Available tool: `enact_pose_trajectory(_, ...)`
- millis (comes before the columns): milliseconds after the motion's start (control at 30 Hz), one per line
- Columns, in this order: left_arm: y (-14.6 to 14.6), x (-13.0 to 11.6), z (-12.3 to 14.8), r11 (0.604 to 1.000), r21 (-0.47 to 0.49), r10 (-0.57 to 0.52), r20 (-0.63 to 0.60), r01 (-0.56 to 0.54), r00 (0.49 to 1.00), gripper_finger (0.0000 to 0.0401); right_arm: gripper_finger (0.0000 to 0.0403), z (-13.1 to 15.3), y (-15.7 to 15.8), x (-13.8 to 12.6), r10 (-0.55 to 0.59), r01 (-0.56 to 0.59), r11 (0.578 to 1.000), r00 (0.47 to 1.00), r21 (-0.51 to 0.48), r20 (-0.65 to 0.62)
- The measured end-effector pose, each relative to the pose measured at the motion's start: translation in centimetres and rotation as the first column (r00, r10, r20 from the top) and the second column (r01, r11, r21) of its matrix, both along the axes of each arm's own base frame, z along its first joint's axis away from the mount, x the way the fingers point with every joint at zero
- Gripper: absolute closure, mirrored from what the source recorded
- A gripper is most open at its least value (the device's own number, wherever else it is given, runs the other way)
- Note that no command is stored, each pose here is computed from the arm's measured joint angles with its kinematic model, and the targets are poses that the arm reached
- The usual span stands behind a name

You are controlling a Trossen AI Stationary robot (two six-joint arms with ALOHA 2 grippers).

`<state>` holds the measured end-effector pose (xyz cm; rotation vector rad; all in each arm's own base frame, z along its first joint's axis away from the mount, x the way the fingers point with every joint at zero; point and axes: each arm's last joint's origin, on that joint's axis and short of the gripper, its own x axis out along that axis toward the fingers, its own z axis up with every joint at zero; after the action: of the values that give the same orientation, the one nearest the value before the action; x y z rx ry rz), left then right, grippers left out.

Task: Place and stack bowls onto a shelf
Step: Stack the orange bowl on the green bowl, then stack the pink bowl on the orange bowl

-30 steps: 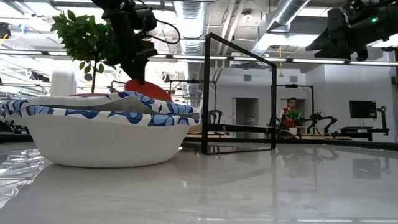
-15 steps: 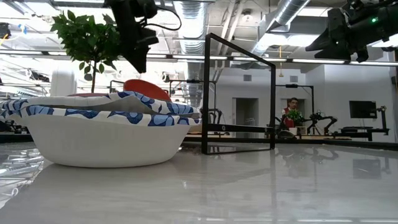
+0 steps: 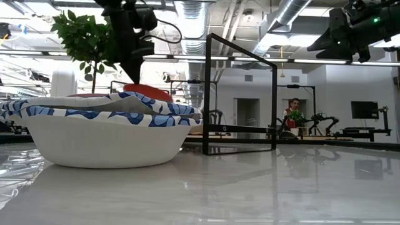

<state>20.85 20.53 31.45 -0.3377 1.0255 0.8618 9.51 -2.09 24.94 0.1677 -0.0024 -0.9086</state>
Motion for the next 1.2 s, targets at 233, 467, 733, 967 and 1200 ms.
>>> enact_pose_trajectory(233, 0.2, -0.2, -1.4, 1.000, -0.023, 0.011, -0.029, -0.011, 1.000, 0.0401, 0.0143, 0.0, 0.0, 0.0, 0.000, 0.000, 1.000, 1.000, 0.000, 0.000)
enact_pose_trajectory(467, 0.2, 0.1, -1.1, 1.000, -0.004, 0.000, 0.000, 0.000, 1.000, 0.0401, 0.0143, 0.0, 0.0, 0.0, 0.000, 0.000, 1.000, 1.000, 0.000, 0.000)
enact_pose_trajectory(733, -0.3, 2.4, 0.7, 0.983, 0.172, -0.096, 0.155, 0.069, 0.983, 0.0401, 0.0143, 0.0, 0.0, 0.0, 0.000, 0.000, 1.000, 1.000, 0.000, 0.000)
enact_pose_trajectory(967, -0.2, 4.1, 0.1, 0.944, 0.319, -0.145, 0.168, 0.086, 0.975, 0.0401, 0.0143, -0.1, 0.0, 0.0, 0.000, 0.000, 1.000, 1.000, -0.001, -0.007)
enact_pose_trajectory(1200, -0.2, 3.6, -2.4, 0.936, 0.347, -0.088, 0.068, 0.059, 0.994, 0.0401, 0.0143, -0.2, 0.0, 0.0, 0.000, 0.000, 1.000, 1.000, -0.002, -0.024)
